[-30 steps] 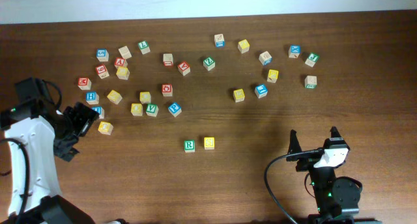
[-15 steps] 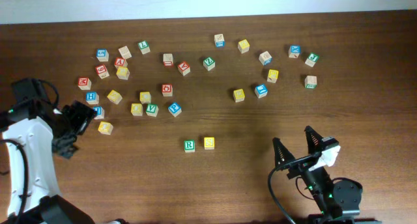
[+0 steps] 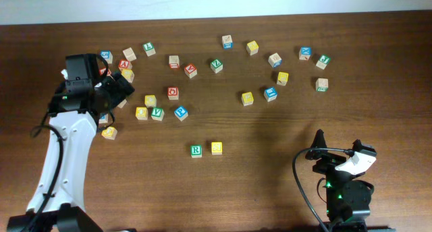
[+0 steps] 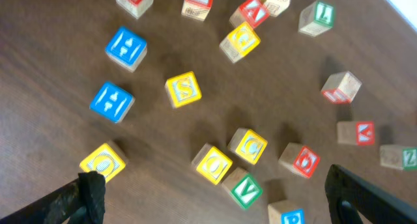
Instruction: Spell out RSS
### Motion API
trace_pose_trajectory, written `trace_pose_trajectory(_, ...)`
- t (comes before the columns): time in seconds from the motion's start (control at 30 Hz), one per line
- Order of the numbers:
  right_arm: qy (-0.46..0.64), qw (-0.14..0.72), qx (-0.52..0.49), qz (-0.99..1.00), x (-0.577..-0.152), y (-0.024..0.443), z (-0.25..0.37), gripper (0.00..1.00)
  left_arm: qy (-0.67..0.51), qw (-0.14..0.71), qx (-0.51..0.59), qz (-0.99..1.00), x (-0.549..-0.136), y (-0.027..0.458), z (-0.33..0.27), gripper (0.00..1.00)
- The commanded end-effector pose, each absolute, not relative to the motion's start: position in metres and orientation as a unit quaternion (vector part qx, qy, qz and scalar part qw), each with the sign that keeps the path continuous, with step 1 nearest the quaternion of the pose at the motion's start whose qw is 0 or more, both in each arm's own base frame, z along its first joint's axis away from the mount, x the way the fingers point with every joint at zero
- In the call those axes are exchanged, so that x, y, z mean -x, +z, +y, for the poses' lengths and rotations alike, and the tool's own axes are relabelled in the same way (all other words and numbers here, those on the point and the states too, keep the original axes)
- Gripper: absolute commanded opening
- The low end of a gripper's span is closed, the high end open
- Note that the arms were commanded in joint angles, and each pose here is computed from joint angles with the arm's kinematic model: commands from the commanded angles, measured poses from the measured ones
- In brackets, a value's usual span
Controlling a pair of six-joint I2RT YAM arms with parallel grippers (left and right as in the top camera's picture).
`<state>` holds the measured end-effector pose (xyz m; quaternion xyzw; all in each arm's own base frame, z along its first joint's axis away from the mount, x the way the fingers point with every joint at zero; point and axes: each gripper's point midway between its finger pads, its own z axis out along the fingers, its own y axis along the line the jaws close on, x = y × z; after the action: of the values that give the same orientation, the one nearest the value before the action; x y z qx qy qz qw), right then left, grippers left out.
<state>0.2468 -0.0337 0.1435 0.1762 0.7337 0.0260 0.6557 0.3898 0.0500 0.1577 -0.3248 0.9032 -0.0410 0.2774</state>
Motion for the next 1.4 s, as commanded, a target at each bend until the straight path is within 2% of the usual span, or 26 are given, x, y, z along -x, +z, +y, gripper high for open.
trace_pose_trajectory(0.0, 0.009, 0.651, -0.184, 0.736, -0.245, 0.139, -0.040, 0.98, -0.047, 0.282, 0.376, 0.882, -0.404, 0.148, 0.055, 0.96)
trace_pose_trajectory(0.1, 0.009, 0.651, -0.184, 0.736, -0.245, 0.139, -0.040, 0.98, -0.050, 0.264, 0.402, 0.875, -0.424, 0.110, 0.057, 0.95)
trace_pose_trajectory(0.2, 0.009, 0.651, -0.184, 0.736, -0.245, 0.139, -0.040, 0.98, -0.050, 0.264, 0.400, 0.876, -0.444, 0.080, 0.057, 0.84)
trace_pose_trajectory(0.3, 0.009, 0.651, -0.184, 0.736, -0.245, 0.139, -0.040, 0.98, -0.012, 0.248, 0.409, 0.878, -0.441, 0.055, 0.068, 0.84)
trace_pose_trajectory(0.4, 0.009, 0.651, -0.184, 0.736, -0.245, 0.139, -0.040, 0.98, -0.007, 0.241, 0.409, 0.880, -0.446, 0.036, 0.069, 0.64)
trace_pose_trajectory(0.53, 0.009, 0.651, -0.184, 0.736, -0.245, 0.139, -0.040, 0.98, -0.003, 0.252, 0.411, 0.876, -0.458, 0.016, 0.073, 0.68)
trace_pose_trajectory(0.63, 0.009, 0.651, -0.184, 0.736, -0.245, 0.139, -0.040, 0.98, 0.011, 0.257, 0.413, 0.873, -0.458, 0.016, 0.079, 0.63)
trace_pose_trajectory(0.67, 0.009, 0.651, -0.184, 0.736, -0.245, 0.139, -0.040, 0.98, 0.022, 0.260, 0.415, 0.872, -0.457, 0.017, 0.082, 0.56)
trace_pose_trajectory(0.7, 0.009, 0.651, -0.184, 0.736, -0.245, 0.139, -0.040, 0.98, 0.034, 0.262, 0.414, 0.871, -0.456, 0.017, 0.086, 0.55)
trace_pose_trajectory(0.73, 0.009, 0.651, -0.184, 0.736, -0.245, 0.139, -0.040, 0.98, 0.038, 0.261, 0.399, 0.878, -0.456, 0.017, 0.086, 0.50)
trace_pose_trajectory(0.9, 0.009, 0.651, -0.184, 0.736, -0.245, 0.139, -0.040, 0.98, 0.050, 0.247, 0.367, 0.895, -0.450, 0.014, 0.085, 0.44)
trace_pose_trajectory(0.93, 0.009, 0.651, -0.184, 0.736, -0.245, 0.139, -0.040, 0.98, 0.045, 0.246, 0.366, 0.897, -0.450, 0.014, 0.083, 0.46)
trace_pose_trajectory(1.0, 0.009, 0.651, -0.184, 0.736, -0.245, 0.139, -0.040, 0.98, 0.040, 0.245, 0.365, 0.897, -0.451, 0.013, 0.081, 0.38)
trace_pose_trajectory(1.1, 0.009, 0.651, -0.184, 0.736, -0.245, 0.139, -0.040, 0.98, 0.037, 0.247, 0.364, 0.897, -0.452, 0.014, 0.080, 0.37)
trace_pose_trajectory(1.2, 0.009, 0.651, -0.184, 0.736, -0.245, 0.139, -0.040, 0.98, 0.036, 0.253, 0.365, 0.895, -0.455, 0.015, 0.081, 0.26)
trace_pose_trajectory(1.37, 0.009, 0.651, -0.184, 0.736, -0.245, 0.139, -0.040, 0.98, 0.025, 0.271, 0.364, 0.891, -0.460, 0.030, 0.080, 0.27)
